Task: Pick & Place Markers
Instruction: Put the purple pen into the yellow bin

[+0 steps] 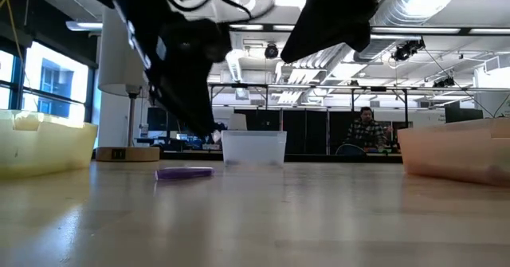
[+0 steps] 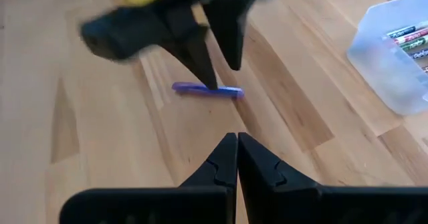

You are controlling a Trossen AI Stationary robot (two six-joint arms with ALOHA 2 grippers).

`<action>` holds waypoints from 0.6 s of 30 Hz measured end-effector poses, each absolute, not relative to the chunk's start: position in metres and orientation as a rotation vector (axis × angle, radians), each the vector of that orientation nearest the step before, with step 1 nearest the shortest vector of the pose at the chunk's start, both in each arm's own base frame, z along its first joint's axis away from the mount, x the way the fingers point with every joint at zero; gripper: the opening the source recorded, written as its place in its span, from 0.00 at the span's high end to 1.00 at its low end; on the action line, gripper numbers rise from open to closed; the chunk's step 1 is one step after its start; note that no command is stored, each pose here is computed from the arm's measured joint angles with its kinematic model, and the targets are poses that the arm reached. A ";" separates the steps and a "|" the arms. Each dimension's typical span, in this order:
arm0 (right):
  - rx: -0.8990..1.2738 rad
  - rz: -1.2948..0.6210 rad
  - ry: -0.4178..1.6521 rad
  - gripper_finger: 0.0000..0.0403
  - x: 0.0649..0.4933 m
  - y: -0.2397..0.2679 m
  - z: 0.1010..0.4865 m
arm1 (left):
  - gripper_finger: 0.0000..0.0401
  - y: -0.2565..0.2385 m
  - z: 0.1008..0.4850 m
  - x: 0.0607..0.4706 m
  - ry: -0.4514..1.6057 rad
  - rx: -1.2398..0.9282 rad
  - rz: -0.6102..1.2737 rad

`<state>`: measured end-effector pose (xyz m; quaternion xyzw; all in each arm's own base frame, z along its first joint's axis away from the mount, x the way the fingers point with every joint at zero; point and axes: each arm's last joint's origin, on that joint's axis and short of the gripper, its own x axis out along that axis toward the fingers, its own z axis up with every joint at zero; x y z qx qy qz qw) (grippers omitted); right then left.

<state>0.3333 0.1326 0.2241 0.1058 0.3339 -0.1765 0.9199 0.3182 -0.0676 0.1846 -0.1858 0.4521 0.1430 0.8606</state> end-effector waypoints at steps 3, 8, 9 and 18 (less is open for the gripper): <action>0.211 -0.346 0.689 0.99 0.331 0.138 0.224 | 0.58 -0.067 0.174 0.332 1.072 -0.388 0.308; 0.198 -0.323 0.692 1.00 0.327 0.147 0.224 | 0.58 -0.070 0.158 0.352 1.196 -0.415 0.283; 0.195 -0.324 0.687 1.00 0.326 0.149 0.224 | 0.58 -0.070 0.157 0.354 1.208 -0.411 0.288; 0.173 -0.346 0.651 1.00 0.322 0.157 0.225 | 0.58 -0.071 0.139 0.355 1.291 -0.430 0.356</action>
